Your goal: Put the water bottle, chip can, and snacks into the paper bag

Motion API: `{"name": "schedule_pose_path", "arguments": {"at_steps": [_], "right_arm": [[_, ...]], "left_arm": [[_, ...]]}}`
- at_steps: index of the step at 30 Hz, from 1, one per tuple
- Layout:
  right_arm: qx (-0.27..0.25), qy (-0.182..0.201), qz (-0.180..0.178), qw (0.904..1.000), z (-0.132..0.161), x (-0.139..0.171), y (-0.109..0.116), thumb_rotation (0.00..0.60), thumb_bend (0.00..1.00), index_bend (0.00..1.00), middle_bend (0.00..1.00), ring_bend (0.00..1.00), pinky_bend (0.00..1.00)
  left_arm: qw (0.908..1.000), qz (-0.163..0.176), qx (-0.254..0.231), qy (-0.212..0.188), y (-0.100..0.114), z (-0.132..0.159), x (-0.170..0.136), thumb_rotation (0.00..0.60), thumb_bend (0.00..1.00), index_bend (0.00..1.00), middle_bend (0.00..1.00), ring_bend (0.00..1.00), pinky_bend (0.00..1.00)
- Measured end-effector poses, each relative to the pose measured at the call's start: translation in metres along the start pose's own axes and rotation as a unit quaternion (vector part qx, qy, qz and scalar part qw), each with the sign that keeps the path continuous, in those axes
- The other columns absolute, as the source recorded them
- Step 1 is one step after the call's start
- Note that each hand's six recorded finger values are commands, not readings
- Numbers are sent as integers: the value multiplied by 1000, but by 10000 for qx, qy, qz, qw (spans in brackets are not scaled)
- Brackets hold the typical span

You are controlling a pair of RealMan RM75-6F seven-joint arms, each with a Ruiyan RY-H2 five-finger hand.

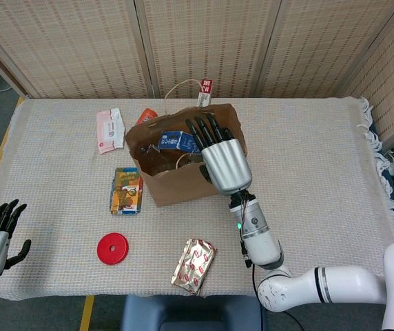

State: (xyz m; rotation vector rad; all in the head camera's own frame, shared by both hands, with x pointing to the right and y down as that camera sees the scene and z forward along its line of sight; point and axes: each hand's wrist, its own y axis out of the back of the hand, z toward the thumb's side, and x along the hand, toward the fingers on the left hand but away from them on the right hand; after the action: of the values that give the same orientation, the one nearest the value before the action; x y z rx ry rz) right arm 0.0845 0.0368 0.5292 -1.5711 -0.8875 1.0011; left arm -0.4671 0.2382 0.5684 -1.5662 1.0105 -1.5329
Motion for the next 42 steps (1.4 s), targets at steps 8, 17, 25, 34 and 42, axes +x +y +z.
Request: {"name": "schedule_pose_path", "arguments": {"at_steps": [8, 17, 25, 34, 42], "right_arm": [[-405, 109, -227, 9989, -11, 9, 13, 600, 145, 0, 70, 24, 278], [-637, 379, -69, 9972, -57, 40, 30, 600, 90, 0, 70, 24, 236], [-482, 1589, 563, 9845, -50, 89, 22, 600, 0, 0, 68, 14, 154], [-48, 2772, 1905, 9417, -24, 145, -29, 600, 0, 0, 59, 3, 142], [526, 3128, 2858, 9042, -11, 169, -81, 600, 0, 0, 15, 0, 99]], "left_arm": [[10000, 0, -9, 4, 0, -1, 0, 600, 400, 79, 0, 0, 0], [10000, 15, 40, 17, 0, 0, 0, 600, 400, 80, 0, 0, 0], [9999, 38, 114, 58, -1, 2, 1, 600, 401, 80, 0, 0, 0], [9999, 40, 90, 55, 0, 2, 2, 600, 401, 80, 0, 0, 0], [10000, 22, 68, 34, 0, 2, 1, 600, 401, 80, 0, 0, 0]]}}
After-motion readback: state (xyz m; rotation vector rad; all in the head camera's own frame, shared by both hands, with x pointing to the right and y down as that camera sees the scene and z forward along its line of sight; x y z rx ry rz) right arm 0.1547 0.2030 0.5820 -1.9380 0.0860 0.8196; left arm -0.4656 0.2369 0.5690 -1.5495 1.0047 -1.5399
